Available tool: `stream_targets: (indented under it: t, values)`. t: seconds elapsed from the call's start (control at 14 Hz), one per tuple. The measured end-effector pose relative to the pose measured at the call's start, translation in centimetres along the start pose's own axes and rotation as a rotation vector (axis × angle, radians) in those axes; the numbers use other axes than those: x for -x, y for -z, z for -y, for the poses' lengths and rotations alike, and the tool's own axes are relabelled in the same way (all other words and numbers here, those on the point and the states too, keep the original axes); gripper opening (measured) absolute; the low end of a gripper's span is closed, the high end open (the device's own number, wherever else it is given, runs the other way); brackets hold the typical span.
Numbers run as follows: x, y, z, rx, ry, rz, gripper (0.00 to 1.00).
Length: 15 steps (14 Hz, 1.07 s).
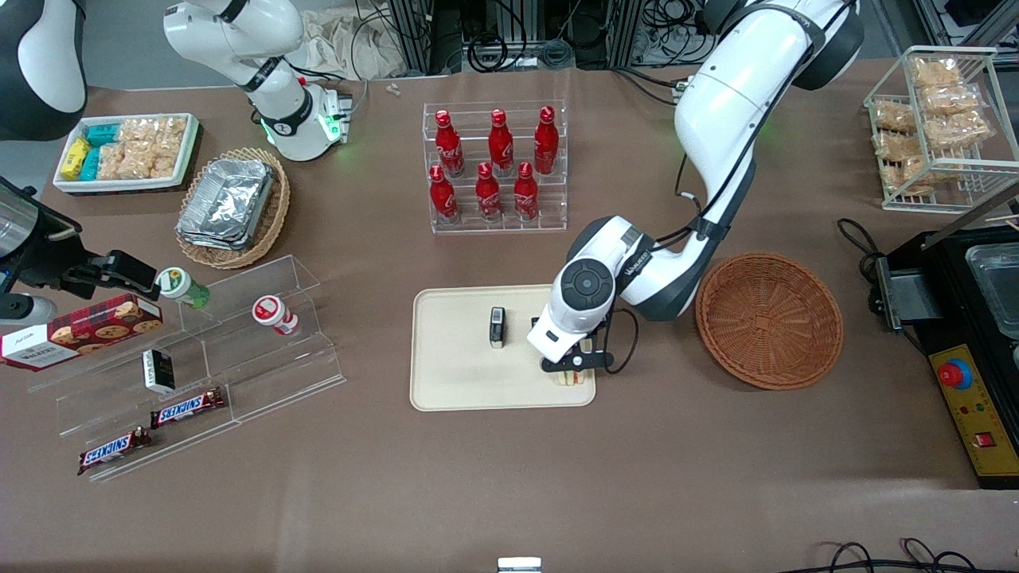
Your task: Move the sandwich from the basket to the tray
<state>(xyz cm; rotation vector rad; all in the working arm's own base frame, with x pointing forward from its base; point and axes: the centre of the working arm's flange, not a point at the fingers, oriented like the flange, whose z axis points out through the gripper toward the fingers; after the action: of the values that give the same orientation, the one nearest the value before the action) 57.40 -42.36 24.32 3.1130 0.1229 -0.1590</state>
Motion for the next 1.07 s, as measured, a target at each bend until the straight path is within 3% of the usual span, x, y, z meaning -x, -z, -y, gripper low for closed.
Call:
stream_targets:
  t: [0.21, 0.29, 0.64, 1.07]
  values:
    - [-0.6, 1.5, -0.2, 0.016, 0.004, -0.026, 0.95]
    - [-1.0, 3.2, -0.2, 0.028, 0.010, -0.048, 1.00]
    - [-2.8, 18.8, 7.4, -0.001, 0.103, -0.135, 1.00]
    - [-2.2, 27.8, 23.0, -0.024, -0.044, -0.097, 1.00]
